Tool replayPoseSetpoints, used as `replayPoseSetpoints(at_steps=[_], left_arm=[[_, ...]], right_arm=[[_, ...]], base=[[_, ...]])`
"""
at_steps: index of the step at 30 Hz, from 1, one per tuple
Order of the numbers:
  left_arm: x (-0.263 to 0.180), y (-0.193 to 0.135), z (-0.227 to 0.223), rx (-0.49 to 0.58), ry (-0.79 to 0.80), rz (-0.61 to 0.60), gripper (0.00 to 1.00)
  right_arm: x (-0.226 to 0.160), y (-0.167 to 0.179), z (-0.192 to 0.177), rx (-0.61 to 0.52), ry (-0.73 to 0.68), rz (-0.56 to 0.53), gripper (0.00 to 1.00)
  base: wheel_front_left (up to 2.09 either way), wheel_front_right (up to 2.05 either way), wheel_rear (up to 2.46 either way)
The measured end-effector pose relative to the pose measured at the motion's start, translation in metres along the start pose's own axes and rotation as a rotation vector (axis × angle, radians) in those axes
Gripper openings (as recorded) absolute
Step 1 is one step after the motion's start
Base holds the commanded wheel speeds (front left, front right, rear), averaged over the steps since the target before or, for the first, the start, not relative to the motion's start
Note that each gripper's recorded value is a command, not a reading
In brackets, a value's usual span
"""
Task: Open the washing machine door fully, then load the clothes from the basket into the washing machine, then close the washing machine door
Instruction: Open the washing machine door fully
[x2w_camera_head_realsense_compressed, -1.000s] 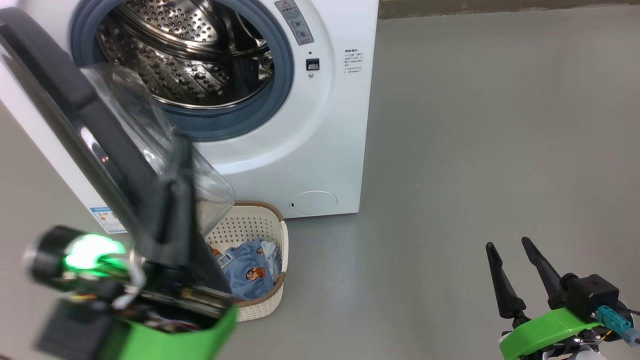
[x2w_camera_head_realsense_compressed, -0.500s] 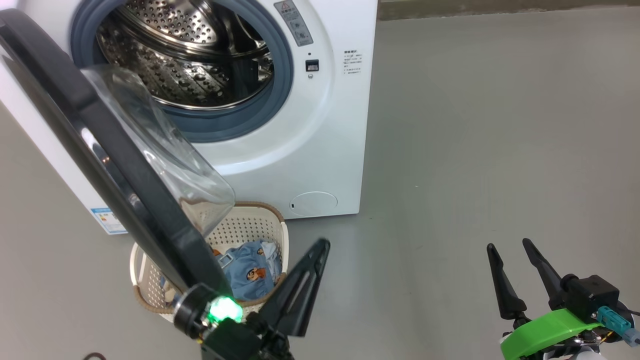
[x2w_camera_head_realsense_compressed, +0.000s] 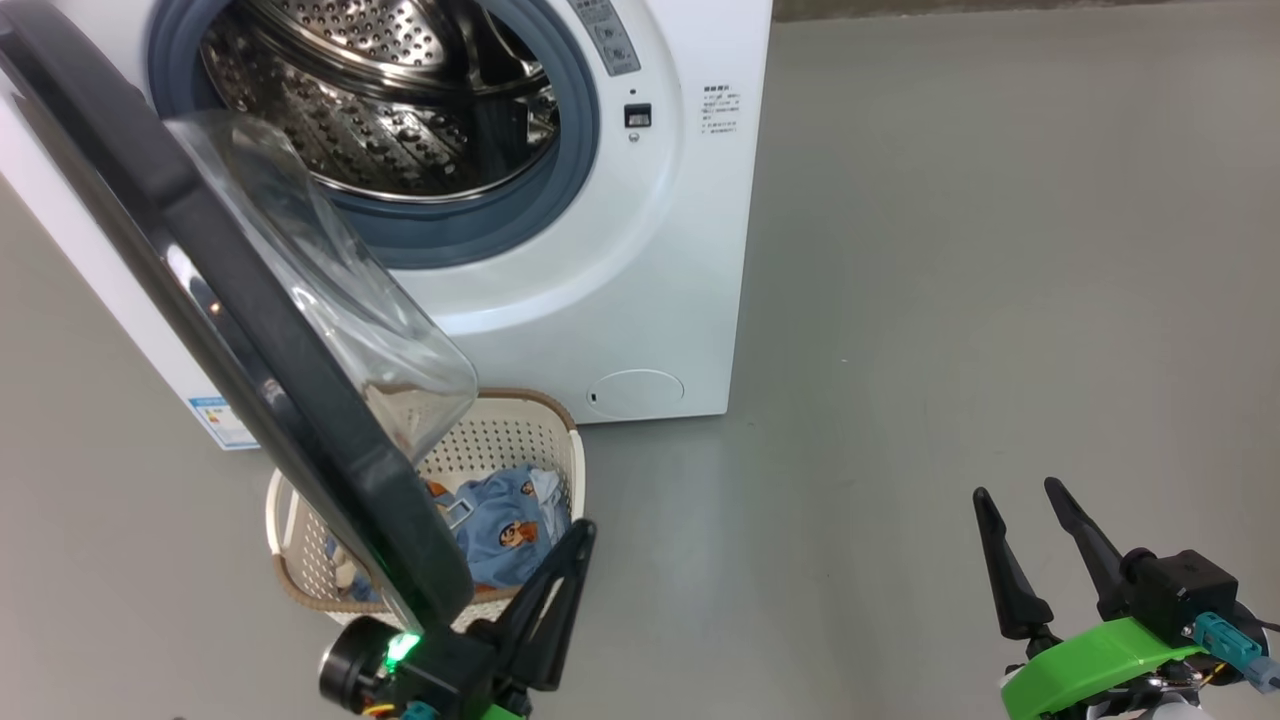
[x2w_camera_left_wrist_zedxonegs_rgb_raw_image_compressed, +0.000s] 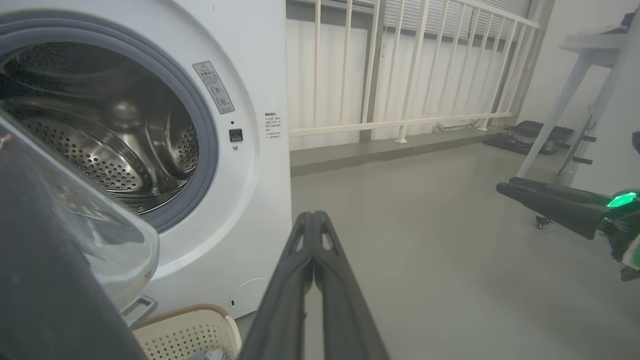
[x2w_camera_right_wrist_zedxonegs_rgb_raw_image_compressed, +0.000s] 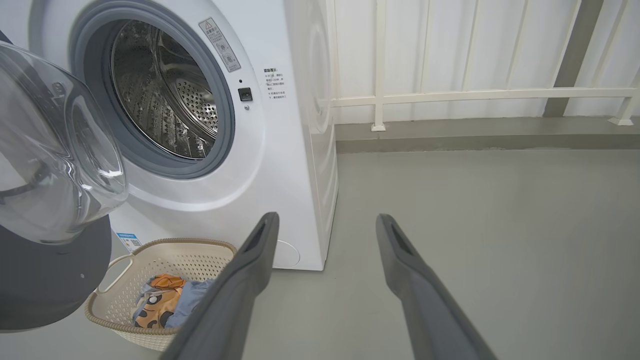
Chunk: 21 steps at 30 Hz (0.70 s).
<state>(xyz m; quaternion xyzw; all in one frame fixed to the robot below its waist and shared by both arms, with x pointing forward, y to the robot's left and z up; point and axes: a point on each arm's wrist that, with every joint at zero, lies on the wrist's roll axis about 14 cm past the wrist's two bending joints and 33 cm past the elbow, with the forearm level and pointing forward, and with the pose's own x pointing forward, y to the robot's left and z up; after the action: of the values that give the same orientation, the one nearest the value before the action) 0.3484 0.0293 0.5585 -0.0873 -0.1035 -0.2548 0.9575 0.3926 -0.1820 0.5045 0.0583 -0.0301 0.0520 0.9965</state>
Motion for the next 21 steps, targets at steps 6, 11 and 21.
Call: replayPoseSetpoints(at_steps=[6, 11, 21], left_arm=[[-0.004, 0.014, -0.021, -0.011, 0.065, 0.041, 0.0], [-0.002, 0.025, -0.024, -0.011, 0.073, 0.068, 0.0], [-0.003, 0.049, -0.036, -0.016, 0.106, 0.14, 0.0]], right_arm=[[0.001, -0.002, -0.006, -0.002, 0.017, -0.002, 1.0], [0.003, -0.003, -0.011, -0.002, 0.031, -0.003, 1.0], [0.005, -0.004, -0.018, 0.001, 0.05, -0.005, 1.0]], base=[[0.0, 0.0, 0.0], [0.0, 0.0, 0.0], [0.0, 0.0, 0.0]])
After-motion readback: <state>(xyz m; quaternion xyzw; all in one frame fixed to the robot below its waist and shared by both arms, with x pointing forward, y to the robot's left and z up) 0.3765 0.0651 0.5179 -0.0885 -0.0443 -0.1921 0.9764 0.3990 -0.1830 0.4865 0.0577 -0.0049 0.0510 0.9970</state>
